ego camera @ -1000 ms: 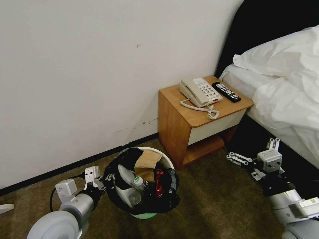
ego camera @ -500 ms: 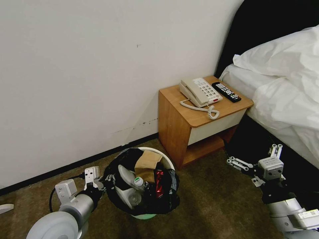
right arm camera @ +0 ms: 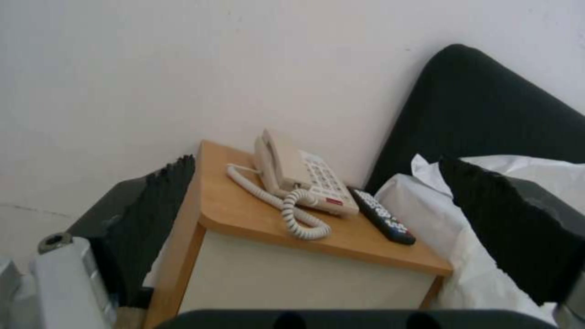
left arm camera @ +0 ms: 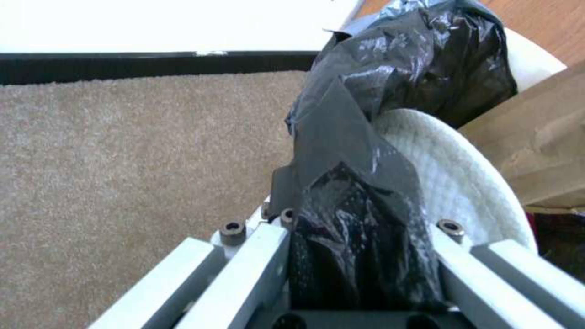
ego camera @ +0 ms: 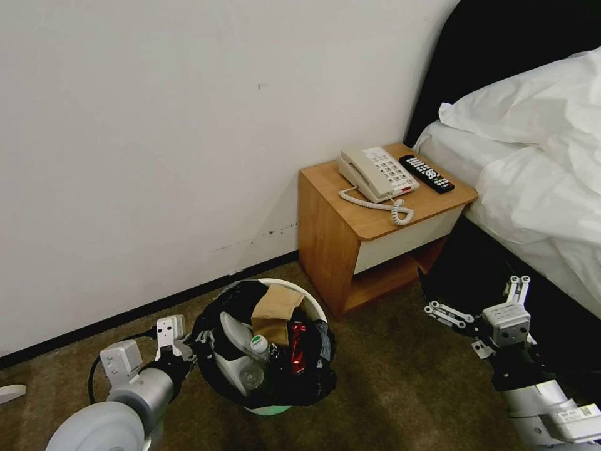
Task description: Pick up the trash bin, then pick up the garbage from the floor and place it into the trash bin.
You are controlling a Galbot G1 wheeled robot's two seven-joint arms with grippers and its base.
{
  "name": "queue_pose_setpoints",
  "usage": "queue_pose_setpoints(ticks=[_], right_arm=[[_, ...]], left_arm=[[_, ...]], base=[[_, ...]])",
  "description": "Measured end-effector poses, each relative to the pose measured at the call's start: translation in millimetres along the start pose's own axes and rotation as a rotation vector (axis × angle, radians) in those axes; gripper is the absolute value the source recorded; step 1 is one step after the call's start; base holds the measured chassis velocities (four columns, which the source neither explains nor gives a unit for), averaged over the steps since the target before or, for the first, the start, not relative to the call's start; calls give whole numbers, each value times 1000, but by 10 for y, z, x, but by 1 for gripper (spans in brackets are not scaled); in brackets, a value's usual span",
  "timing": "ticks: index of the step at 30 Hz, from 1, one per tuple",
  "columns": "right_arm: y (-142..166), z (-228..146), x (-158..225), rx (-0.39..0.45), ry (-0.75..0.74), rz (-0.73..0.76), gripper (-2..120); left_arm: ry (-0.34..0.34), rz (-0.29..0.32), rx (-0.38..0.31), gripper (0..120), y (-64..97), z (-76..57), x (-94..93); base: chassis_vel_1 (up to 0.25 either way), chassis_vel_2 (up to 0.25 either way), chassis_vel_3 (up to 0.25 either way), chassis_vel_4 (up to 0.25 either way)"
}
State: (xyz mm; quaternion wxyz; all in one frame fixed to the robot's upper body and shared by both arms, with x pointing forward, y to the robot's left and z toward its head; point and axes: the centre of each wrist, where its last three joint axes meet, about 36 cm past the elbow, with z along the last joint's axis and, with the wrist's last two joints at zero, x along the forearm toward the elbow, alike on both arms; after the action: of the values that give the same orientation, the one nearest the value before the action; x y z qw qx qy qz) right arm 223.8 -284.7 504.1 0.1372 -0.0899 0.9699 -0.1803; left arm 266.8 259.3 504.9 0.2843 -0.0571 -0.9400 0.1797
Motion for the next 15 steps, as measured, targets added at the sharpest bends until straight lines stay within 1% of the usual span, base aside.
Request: queue_pose_setpoints(ticks=[8,15], right_arm=[[14,1,22,21,3,-22,100],[11,-1,23,32,5,-32,100]], left_arm=[[7,1,-2,4,1,27,25],[5,-2,-8,4,14,19,45]], base=[[0,0,0,0],[0,0,0,0]])
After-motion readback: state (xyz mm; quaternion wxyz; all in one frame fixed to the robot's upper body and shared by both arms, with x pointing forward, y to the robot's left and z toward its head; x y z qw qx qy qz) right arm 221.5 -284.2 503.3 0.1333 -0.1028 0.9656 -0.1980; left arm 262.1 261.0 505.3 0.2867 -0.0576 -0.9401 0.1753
